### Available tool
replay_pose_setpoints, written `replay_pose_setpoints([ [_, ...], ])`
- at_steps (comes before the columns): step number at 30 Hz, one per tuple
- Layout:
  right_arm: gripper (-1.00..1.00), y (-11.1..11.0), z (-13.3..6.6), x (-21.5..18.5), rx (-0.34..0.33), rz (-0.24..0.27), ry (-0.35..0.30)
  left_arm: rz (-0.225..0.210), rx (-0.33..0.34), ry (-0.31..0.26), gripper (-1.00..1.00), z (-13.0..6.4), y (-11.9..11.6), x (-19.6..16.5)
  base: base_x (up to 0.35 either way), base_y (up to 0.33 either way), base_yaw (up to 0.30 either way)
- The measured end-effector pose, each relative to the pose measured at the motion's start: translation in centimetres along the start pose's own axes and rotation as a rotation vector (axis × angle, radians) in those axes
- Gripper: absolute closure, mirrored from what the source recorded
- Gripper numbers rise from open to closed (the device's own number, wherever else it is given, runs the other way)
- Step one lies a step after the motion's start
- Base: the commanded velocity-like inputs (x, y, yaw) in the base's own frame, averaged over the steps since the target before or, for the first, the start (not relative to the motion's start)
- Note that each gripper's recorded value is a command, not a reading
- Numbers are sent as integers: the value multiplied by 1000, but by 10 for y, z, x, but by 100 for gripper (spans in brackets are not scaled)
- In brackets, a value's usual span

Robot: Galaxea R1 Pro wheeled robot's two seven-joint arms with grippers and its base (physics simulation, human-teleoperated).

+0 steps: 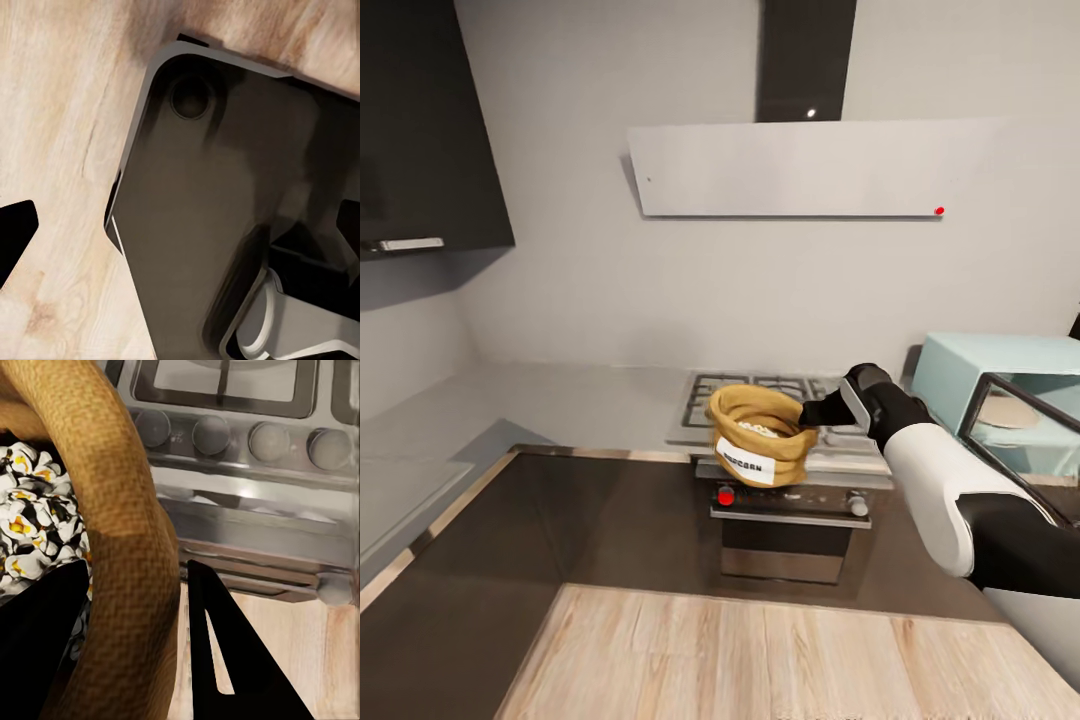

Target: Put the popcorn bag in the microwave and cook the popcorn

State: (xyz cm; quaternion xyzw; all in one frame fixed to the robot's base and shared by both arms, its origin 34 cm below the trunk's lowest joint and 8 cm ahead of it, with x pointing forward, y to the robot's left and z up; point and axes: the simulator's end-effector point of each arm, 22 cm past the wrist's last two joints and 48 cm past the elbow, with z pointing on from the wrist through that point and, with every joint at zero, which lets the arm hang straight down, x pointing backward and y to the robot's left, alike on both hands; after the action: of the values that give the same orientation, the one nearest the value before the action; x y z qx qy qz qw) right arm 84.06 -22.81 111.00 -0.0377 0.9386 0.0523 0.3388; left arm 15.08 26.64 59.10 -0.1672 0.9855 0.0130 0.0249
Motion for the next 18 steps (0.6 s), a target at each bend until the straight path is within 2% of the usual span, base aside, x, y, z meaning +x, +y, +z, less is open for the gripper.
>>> replay_pose_setpoints([
  [14, 100, 0, 0, 0, 0, 0, 1, 3, 0, 0, -100, 0, 0, 0, 0, 0, -246],
  [18, 100, -1, 0, 2, 1, 1, 8, 5, 1, 0, -100, 0, 0, 0, 0, 0, -79],
])
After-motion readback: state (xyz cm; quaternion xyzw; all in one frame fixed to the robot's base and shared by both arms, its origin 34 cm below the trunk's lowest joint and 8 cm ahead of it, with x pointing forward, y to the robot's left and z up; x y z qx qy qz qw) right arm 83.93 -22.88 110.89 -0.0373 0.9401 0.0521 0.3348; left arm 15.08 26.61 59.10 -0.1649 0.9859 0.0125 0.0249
